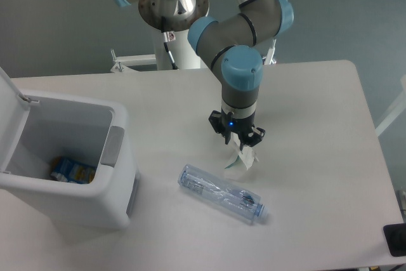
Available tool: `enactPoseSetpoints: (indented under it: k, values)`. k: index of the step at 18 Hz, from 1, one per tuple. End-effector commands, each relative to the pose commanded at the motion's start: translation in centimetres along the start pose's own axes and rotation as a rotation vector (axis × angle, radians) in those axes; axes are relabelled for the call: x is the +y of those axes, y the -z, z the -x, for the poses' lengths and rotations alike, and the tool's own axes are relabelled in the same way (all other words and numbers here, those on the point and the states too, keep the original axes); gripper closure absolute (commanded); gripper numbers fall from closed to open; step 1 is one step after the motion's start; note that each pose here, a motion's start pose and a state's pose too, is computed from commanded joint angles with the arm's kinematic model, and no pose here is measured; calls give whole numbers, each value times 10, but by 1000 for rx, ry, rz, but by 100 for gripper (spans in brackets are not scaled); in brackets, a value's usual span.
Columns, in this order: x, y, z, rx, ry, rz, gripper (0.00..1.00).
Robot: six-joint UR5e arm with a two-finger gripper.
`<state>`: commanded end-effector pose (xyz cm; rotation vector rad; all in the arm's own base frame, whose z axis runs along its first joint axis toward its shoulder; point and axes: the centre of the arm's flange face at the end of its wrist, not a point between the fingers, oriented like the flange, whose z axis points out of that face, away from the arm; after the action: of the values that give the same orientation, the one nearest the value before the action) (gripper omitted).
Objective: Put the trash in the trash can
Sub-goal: 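Lower the open gripper onto the crumpled white paper wrapper, then close the gripper on the paper wrapper and lift it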
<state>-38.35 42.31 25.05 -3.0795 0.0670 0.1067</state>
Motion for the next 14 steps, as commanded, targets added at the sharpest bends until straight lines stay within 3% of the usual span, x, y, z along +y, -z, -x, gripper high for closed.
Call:
enactPoseSetpoints:
  k: [8, 14]
  values:
    - [8, 24, 23, -29, 34, -28, 88]
    - [5, 81, 46, -31, 81, -244, 88]
